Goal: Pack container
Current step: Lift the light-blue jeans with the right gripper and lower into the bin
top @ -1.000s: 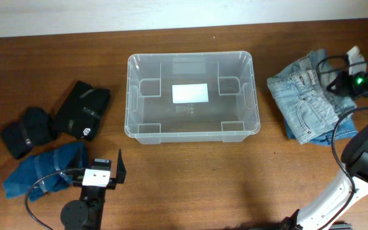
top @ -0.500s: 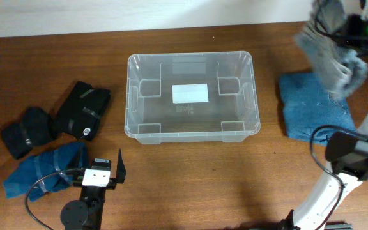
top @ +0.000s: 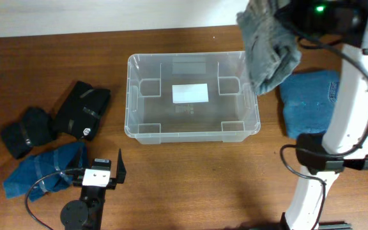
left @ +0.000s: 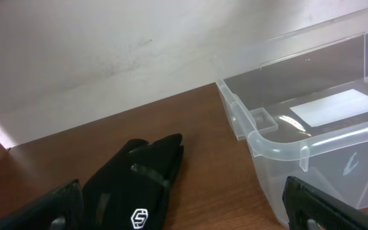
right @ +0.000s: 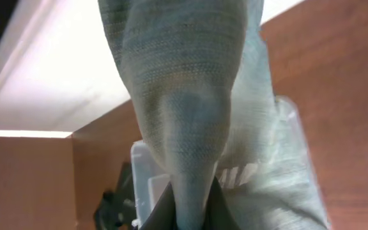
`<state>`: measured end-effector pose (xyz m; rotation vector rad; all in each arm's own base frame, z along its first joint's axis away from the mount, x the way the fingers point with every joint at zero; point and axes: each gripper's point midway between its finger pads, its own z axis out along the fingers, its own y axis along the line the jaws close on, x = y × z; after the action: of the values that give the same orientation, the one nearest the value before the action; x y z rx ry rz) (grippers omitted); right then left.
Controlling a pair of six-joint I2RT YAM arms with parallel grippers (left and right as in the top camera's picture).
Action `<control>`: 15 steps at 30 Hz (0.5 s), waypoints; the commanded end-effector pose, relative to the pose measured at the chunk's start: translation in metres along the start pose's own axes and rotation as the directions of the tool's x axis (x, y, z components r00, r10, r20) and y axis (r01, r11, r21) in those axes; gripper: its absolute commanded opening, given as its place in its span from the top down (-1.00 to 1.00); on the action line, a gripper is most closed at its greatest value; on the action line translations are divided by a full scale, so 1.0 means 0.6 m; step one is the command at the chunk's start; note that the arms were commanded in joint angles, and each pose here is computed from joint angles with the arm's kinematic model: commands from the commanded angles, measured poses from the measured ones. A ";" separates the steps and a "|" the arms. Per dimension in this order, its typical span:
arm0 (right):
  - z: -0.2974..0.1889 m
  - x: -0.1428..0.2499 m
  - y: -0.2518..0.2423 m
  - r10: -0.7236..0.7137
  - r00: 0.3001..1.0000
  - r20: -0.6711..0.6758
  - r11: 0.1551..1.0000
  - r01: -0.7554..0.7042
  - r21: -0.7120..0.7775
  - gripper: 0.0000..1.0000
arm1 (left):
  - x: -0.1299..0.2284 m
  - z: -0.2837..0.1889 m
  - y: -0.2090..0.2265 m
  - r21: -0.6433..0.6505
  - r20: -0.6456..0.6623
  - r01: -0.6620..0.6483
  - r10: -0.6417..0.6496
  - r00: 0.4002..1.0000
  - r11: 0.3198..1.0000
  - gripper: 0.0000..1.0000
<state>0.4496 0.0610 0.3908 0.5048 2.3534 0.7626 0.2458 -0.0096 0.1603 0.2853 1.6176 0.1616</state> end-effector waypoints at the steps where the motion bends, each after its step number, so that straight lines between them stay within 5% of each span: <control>1: -0.013 0.037 0.053 0.023 1.000 0.021 1.000 -0.023 -0.002 0.92 | 0.002 0.000 -0.001 0.005 0.002 0.010 -0.010 1.000 1.000 -0.99; 15: 0.056 0.141 0.073 -0.038 0.998 0.054 0.952 0.020 0.305 0.92 | 0.002 0.000 -0.001 0.005 0.002 0.010 -0.010 1.000 1.000 -0.99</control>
<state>0.4176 0.1597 0.3583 0.5451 2.4844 0.5068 0.2458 -0.0096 0.1603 0.2853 1.6176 0.1616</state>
